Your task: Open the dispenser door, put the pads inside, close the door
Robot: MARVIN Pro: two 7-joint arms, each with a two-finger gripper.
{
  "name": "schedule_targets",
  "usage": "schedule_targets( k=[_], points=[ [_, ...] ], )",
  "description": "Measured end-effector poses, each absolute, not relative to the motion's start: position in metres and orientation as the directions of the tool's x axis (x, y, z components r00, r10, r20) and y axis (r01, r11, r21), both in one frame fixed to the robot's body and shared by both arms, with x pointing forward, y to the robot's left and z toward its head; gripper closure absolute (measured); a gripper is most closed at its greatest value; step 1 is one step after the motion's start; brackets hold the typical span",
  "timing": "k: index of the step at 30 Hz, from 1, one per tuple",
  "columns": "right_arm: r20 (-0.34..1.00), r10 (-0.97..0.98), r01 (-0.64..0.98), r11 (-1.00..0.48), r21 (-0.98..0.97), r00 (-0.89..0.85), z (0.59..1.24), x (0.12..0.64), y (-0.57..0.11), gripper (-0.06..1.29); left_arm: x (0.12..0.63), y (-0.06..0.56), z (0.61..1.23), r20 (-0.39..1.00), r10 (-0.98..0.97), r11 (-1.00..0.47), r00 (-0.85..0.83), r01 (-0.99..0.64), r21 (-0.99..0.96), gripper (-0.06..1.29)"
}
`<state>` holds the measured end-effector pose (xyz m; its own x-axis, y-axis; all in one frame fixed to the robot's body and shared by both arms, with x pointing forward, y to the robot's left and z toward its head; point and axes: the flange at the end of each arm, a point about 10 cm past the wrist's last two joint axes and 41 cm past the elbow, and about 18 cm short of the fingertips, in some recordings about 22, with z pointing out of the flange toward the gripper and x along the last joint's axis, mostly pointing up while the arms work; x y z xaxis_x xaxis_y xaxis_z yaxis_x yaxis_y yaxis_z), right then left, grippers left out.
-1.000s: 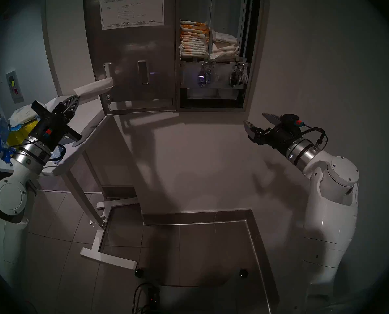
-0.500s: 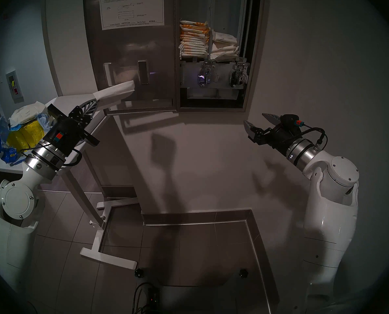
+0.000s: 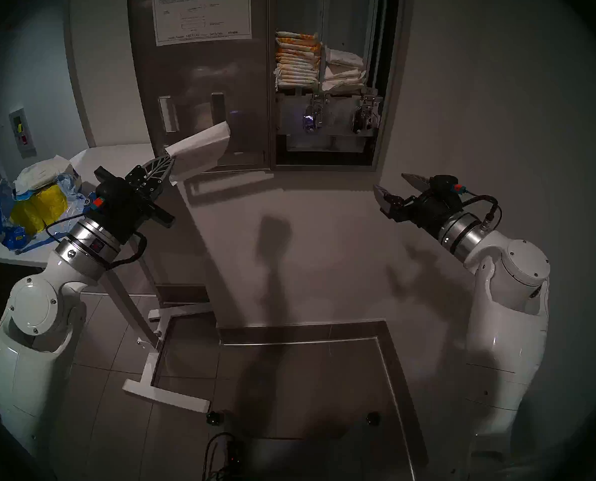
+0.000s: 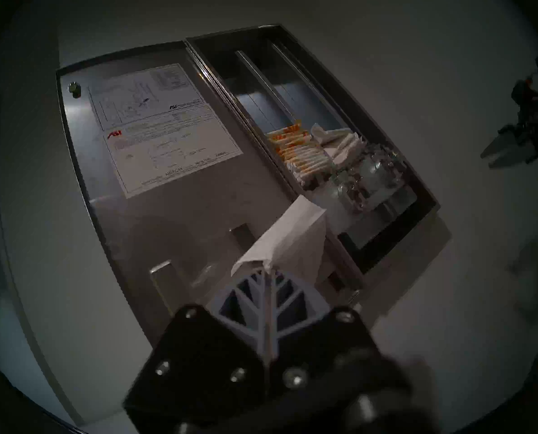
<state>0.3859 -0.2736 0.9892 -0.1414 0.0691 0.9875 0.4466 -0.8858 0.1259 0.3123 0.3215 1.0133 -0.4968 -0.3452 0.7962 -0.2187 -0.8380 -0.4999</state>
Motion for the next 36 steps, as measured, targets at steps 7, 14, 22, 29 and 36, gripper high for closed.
schedule_targets(
  k=[7, 14, 22, 29, 36],
  points=[
    [0.988, 0.069, 0.447, -0.886, 0.126, -0.141, 0.989, 0.386, -0.274, -0.01, 0.309, 0.318, 1.019, 0.857, -0.229, -0.845, -0.462, -0.342, -0.41, 1.25],
    [0.988, 0.069, 0.447, -0.886, 0.126, -0.141, 0.989, 0.386, -0.274, -0.01, 0.305, 0.316, 1.026, 0.905, -0.127, -0.824, -0.406, -0.464, -0.324, 1.25],
    [0.988, 0.069, 0.447, -0.886, 0.126, -0.141, 0.989, 0.386, -0.274, -0.01, 0.3, 0.316, 1.031, 0.932, -0.055, -0.773, -0.359, -0.576, -0.267, 1.25],
    [0.988, 0.069, 0.447, -0.886, 0.126, -0.141, 0.989, 0.386, -0.274, -0.01, 0.3, 0.318, 1.033, 0.951, -0.006, -0.728, -0.308, -0.651, -0.215, 1.25],
    [0.988, 0.069, 0.447, -0.886, 0.126, -0.141, 0.989, 0.386, -0.274, -0.01, 0.307, 0.322, 1.028, 0.971, 0.049, -0.692, -0.234, -0.709, -0.136, 1.25]
  ],
)
